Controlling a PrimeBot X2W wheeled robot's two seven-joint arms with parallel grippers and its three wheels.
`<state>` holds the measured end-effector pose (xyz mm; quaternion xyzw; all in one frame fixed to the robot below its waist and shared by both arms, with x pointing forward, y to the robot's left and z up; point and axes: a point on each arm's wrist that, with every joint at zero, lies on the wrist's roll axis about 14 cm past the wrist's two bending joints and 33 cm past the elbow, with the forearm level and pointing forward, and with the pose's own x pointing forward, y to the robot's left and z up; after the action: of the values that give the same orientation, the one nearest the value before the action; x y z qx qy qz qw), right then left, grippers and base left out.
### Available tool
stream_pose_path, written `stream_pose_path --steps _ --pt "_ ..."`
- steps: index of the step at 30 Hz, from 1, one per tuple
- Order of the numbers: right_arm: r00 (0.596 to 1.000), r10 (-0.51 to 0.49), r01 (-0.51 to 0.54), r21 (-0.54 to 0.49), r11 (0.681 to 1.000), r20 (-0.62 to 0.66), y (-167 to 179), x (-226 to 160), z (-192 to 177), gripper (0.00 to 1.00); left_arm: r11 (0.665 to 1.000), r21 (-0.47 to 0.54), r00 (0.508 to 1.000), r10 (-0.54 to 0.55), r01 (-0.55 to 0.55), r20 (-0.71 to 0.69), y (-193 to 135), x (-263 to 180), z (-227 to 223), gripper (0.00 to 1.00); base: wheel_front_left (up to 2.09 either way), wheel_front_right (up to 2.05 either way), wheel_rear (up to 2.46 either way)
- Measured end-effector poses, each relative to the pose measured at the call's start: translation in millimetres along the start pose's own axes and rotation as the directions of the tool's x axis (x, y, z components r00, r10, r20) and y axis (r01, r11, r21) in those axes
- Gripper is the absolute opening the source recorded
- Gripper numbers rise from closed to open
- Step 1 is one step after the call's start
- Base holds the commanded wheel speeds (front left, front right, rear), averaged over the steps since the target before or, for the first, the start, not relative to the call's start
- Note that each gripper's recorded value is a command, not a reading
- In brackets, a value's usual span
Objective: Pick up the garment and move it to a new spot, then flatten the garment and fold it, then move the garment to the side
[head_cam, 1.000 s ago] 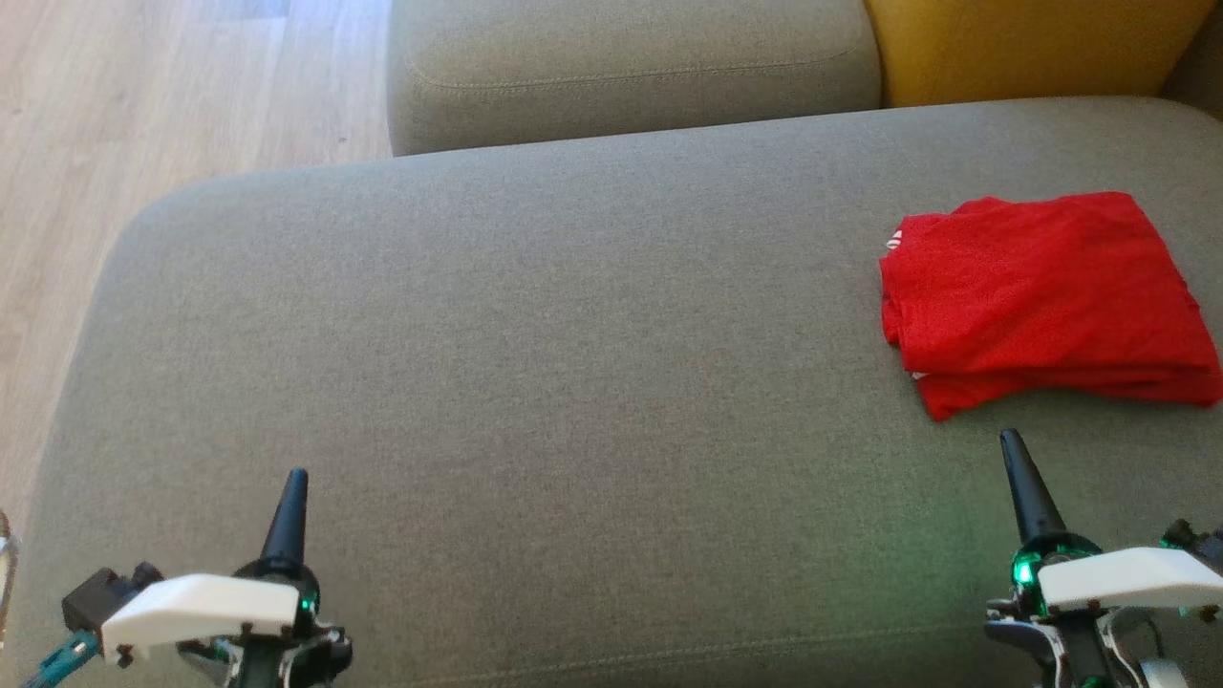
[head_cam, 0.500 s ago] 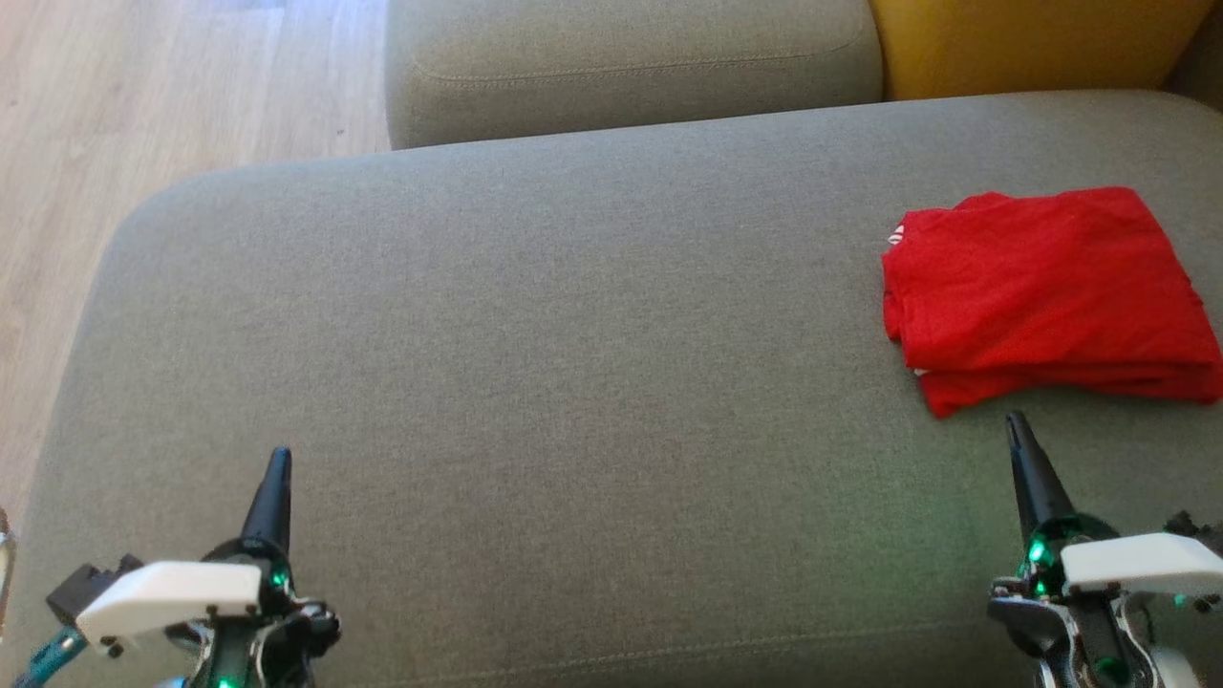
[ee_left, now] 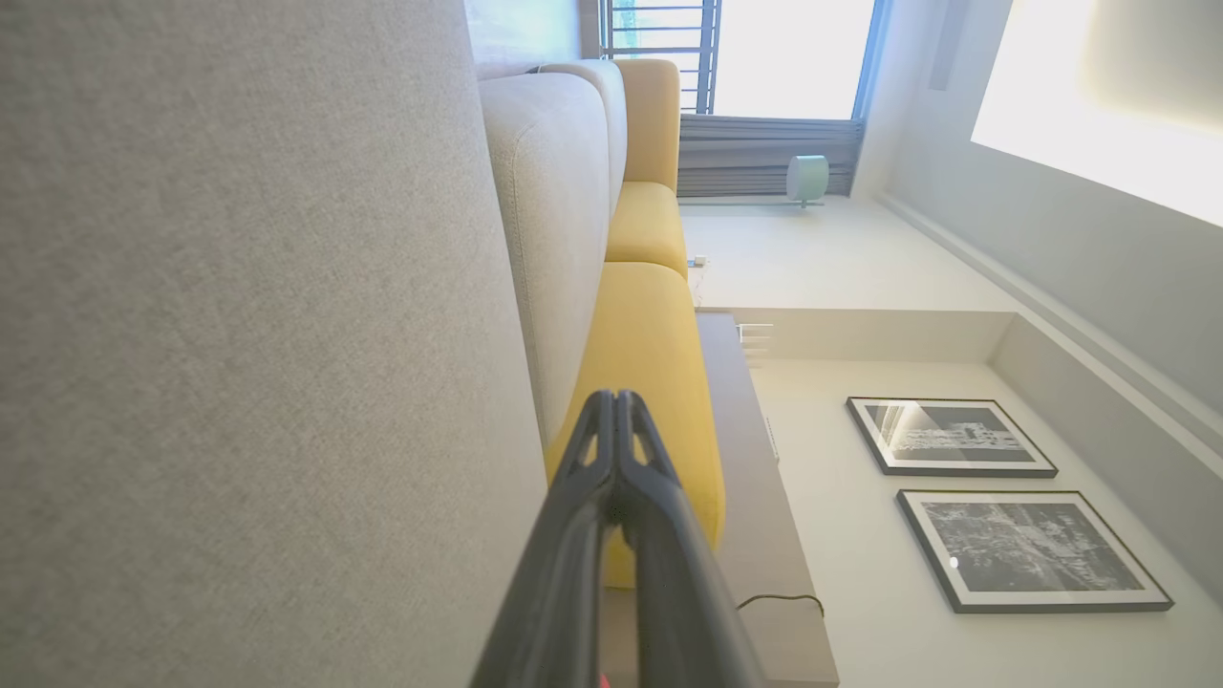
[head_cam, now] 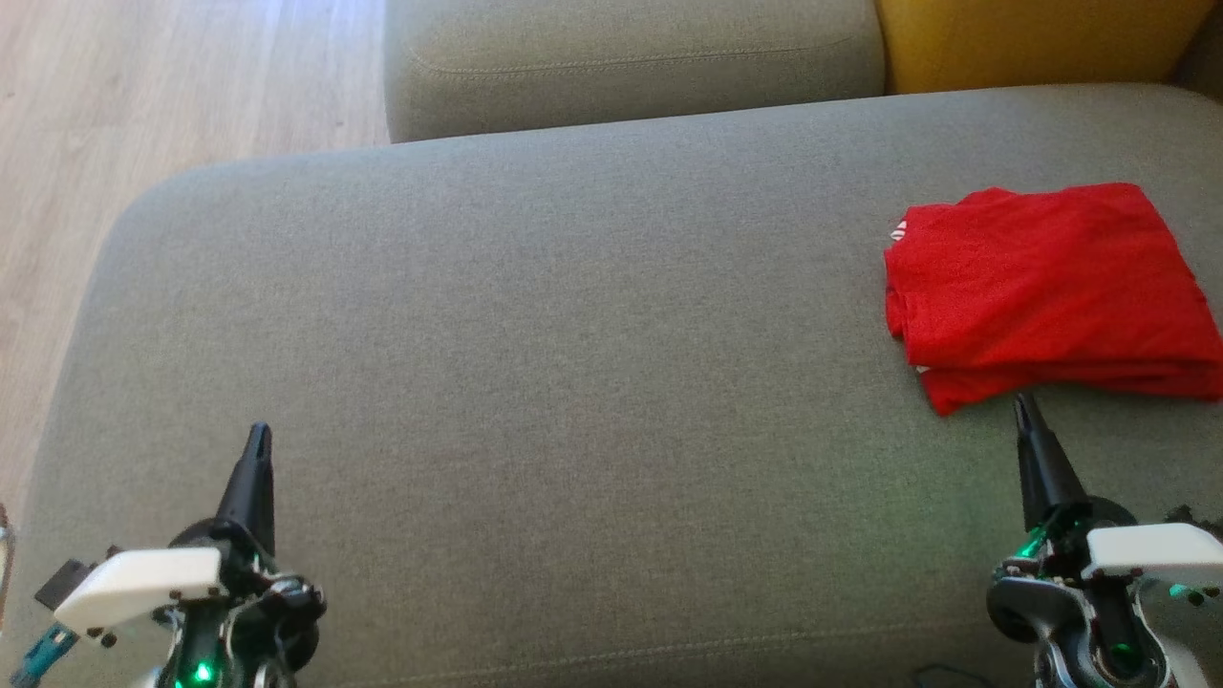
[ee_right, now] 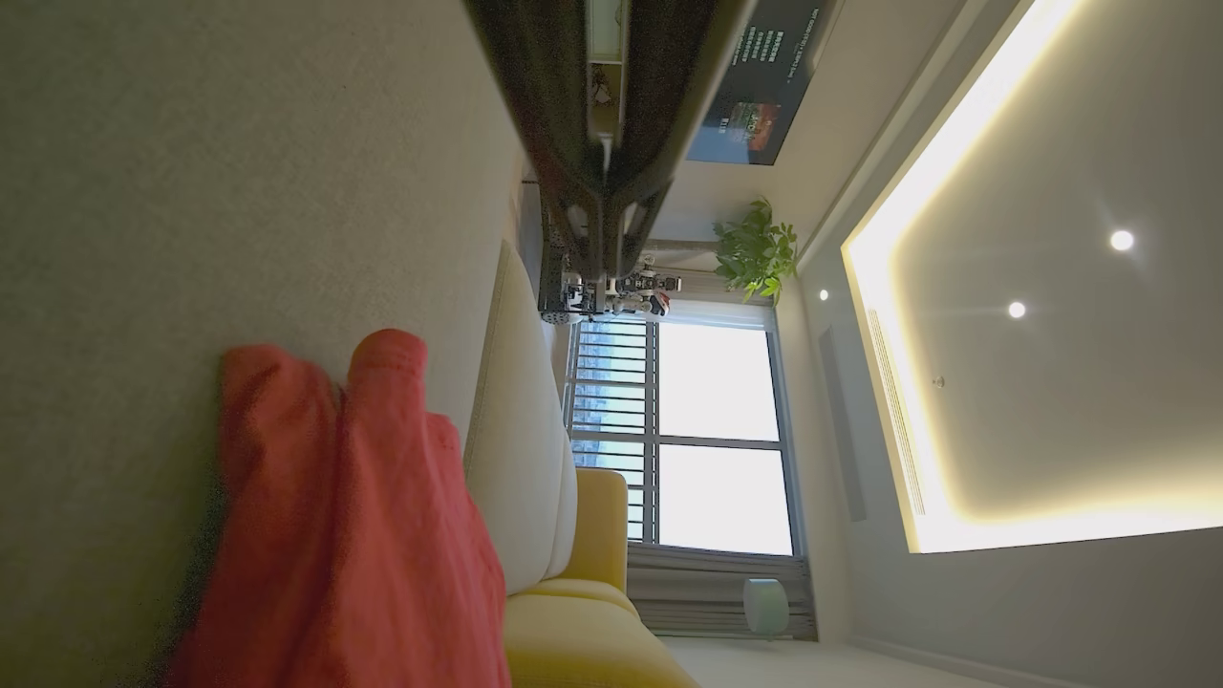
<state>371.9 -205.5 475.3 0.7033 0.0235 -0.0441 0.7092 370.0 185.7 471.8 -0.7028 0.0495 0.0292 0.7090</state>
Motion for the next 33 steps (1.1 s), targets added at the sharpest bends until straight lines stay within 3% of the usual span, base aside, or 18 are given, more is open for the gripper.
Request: stream_pose_path --steps 33 --pt "1.0 0.009 -0.009 0.018 1.0 0.002 2.9 1.8 0.4 0.0 1.0 -0.024 1.0 -0.017 0.017 0.002 -5.2 3.0 2.0 0.0 0.0 0.0 0.0"
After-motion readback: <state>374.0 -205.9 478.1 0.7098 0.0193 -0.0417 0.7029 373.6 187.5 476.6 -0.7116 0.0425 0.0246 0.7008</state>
